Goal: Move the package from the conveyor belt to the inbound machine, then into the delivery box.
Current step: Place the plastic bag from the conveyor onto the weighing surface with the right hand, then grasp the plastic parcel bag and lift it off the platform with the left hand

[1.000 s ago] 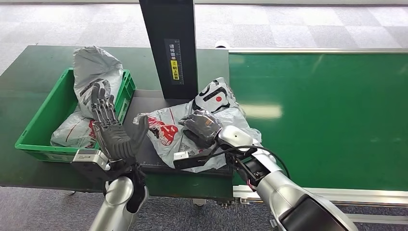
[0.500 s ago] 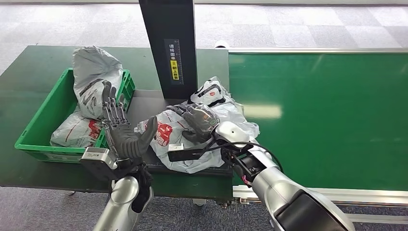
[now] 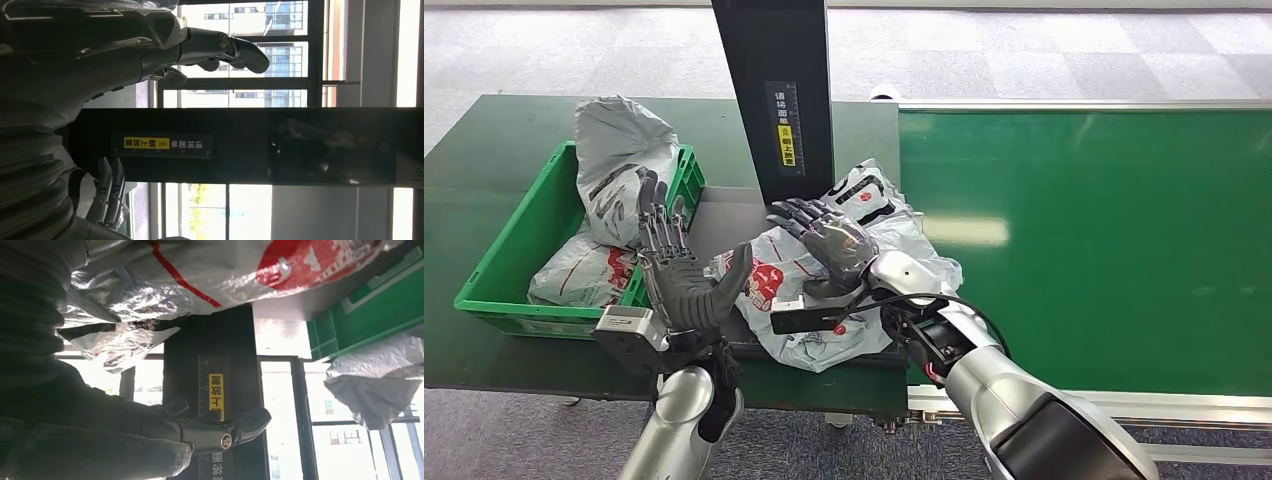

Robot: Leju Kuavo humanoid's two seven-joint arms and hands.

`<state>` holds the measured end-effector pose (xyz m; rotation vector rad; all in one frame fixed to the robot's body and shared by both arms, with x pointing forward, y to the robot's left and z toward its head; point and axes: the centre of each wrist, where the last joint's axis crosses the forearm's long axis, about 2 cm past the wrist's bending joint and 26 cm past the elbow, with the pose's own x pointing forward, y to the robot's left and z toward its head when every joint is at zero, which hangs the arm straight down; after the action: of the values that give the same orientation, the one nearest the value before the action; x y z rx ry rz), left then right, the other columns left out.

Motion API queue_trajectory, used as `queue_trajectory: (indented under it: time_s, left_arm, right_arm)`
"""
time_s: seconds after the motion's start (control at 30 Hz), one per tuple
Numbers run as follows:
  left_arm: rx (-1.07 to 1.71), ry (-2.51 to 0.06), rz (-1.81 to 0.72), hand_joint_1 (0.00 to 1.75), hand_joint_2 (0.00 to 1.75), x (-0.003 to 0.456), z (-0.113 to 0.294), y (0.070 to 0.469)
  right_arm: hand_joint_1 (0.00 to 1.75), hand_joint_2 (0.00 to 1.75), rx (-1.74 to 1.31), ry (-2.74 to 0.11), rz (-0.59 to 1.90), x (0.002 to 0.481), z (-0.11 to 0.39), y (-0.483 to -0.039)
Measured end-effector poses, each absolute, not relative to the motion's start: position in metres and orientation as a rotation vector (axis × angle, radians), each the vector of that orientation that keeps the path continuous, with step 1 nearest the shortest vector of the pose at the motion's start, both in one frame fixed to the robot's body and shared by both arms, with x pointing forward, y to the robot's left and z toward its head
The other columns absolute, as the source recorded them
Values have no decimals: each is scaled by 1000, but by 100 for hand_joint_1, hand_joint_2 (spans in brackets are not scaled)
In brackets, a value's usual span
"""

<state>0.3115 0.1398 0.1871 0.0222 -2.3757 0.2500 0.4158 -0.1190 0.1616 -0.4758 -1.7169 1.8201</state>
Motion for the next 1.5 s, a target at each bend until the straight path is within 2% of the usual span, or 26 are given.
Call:
queue_trajectory:
  time_s: [0.23,0.37,0.53,0.77,1.03,1.17,1.27,1.43,1.5]
  left_arm:
    - [9,-2379,237,0,175,312,187,140]
    - [-47,-2373,221,0,175,311,185,140]
    - [-179,-2330,166,0,175,311,173,140]
    - [-230,-2280,143,0,175,311,159,145]
    - [-363,-2202,74,0,175,305,133,162]
    - [-172,-2169,27,0,175,298,122,172]
    - [23,-2097,-97,0,175,297,117,176]
    - [168,-2027,-274,0,175,295,109,172]
    - [247,-1966,-422,0,175,296,108,169]
  right_arm:
    - [0,175,-261,-1877,1594,416,160,-124]
    - [0,175,-81,-1976,1341,413,156,-124]
    - [0,175,382,-1940,880,402,145,-134]
    - [0,175,600,-1973,584,396,144,-160]
    - [0,175,425,-1991,403,378,144,-197]
    - [0,175,413,-1905,270,346,118,-235]
    - [0,175,406,-1876,168,320,101,-261]
    - [0,175,361,-1858,117,293,88,-279]
    - [0,175,354,-1846,105,289,87,-280]
